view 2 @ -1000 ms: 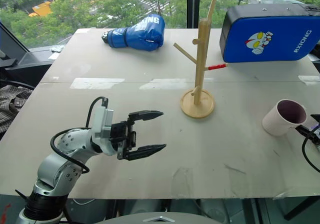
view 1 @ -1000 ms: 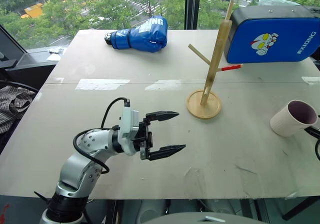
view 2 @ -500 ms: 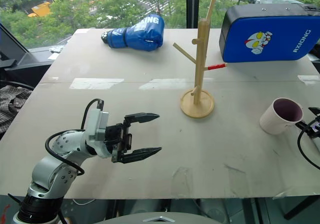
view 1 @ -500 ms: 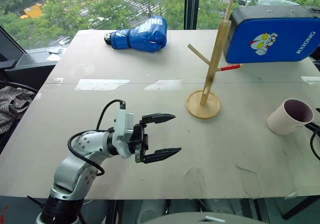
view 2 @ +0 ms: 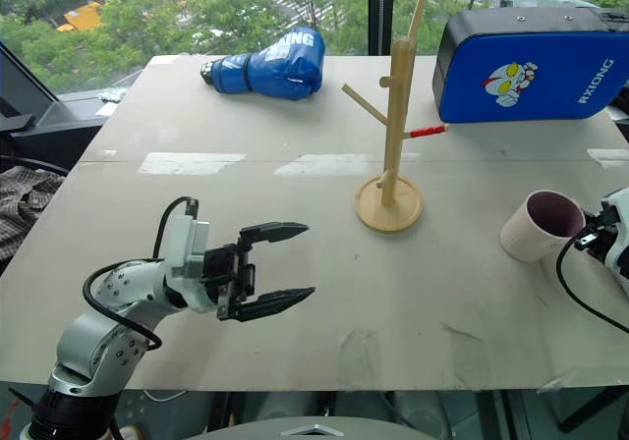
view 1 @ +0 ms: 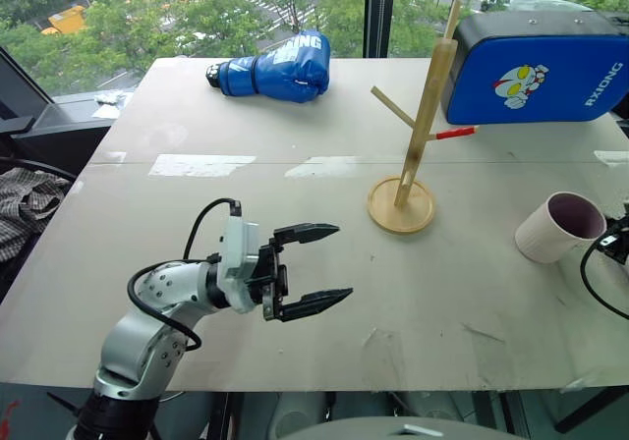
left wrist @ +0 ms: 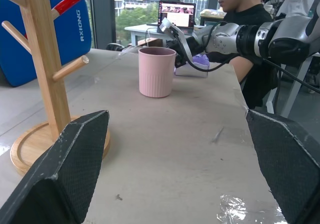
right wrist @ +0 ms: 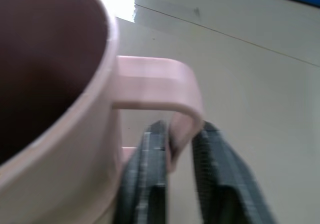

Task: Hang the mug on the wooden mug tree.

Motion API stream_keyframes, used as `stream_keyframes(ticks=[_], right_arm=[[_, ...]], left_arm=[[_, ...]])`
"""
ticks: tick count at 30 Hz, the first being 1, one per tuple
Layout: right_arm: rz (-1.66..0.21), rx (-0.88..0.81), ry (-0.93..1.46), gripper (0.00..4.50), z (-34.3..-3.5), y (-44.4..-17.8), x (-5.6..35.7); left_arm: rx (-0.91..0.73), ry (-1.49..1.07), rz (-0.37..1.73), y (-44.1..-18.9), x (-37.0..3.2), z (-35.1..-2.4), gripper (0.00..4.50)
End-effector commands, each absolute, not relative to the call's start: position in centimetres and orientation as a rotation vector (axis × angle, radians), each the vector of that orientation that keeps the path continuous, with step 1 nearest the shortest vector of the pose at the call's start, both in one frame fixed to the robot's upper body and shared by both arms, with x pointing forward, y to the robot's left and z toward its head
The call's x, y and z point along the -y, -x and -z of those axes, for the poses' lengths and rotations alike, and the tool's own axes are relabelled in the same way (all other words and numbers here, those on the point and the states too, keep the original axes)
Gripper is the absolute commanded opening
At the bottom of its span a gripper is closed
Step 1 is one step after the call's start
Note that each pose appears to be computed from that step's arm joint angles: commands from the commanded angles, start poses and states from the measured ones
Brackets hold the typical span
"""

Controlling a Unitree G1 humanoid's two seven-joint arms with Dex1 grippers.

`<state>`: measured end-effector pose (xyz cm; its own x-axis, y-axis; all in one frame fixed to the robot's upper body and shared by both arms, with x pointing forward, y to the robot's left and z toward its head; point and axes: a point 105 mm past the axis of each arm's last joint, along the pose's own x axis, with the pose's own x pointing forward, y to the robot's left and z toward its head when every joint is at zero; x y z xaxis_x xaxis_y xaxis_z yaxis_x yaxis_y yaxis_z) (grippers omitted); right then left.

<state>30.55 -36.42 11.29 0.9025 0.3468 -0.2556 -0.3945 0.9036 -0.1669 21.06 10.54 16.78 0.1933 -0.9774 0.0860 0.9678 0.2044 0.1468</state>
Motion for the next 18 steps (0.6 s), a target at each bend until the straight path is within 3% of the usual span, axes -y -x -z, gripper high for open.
stream_keyframes(ticks=[1, 11, 18], right_arm=[[-0.399, -0.178, 0.224, 0.11, -12.5, -30.5, 36.2], [-0.431, -0.073, 0.246, 0.11, -15.6, -29.5, 34.4], [-0.513, 0.024, 0.275, 0.11, -19.5, -29.2, 31.3]], left_arm=[[0.216, -0.092, 1.366, -20.6, -10.6, -17.8, 4.50], [0.218, -0.072, 1.364, -20.9, -10.1, -17.7, 4.50], [0.226, -0.063, 1.372, -21.5, -10.0, -17.7, 4.50]])
